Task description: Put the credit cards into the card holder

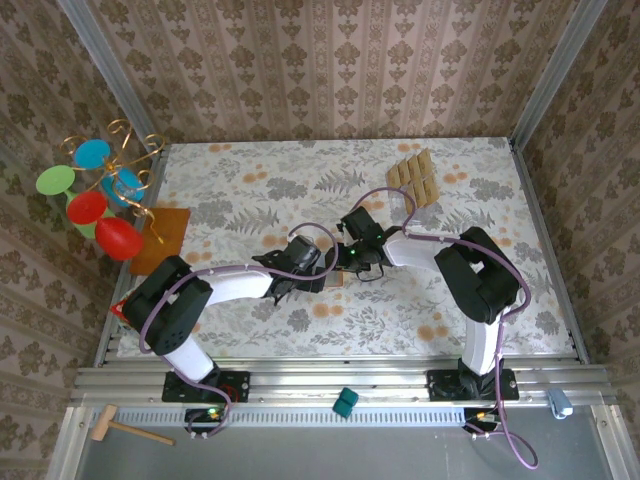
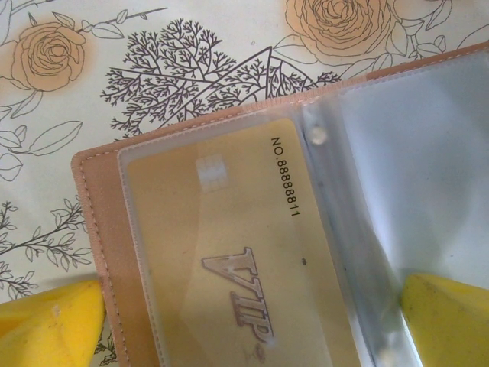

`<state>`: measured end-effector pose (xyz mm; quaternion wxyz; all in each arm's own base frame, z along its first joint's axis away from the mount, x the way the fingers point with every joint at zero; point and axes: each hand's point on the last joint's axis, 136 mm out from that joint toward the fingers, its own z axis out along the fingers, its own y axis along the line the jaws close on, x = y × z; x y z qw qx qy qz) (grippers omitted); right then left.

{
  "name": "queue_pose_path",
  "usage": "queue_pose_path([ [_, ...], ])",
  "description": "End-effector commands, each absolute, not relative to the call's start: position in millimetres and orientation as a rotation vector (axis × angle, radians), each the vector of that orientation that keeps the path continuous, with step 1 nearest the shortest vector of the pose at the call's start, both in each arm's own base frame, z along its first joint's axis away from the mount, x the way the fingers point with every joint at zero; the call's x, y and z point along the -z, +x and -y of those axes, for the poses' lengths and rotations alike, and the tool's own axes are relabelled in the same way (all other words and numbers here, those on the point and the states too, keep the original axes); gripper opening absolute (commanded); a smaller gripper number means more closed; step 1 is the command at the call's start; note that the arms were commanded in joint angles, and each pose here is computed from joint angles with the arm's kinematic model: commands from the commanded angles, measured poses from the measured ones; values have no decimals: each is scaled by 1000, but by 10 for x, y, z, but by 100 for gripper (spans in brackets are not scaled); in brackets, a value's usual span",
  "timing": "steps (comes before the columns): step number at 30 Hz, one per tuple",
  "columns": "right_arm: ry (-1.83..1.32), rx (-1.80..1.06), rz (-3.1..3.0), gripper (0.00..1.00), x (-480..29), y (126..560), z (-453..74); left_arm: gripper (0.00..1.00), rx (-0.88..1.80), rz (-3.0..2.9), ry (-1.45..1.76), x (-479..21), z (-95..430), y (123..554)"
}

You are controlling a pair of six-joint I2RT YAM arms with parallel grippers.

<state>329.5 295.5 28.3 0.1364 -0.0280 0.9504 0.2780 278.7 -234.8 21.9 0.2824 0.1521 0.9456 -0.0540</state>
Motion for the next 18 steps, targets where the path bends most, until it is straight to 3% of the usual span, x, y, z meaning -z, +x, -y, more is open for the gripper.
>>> queue_pose_path([
  [1, -70, -888, -2850, 35, -111, 3072, -3020, 100, 95, -2556, 410, -146, 2258, 2727],
  [18, -36, -979, -2825, 35, -287, 3166, -3121, 100, 185, -2452, 387, -662, 2299, 2790],
])
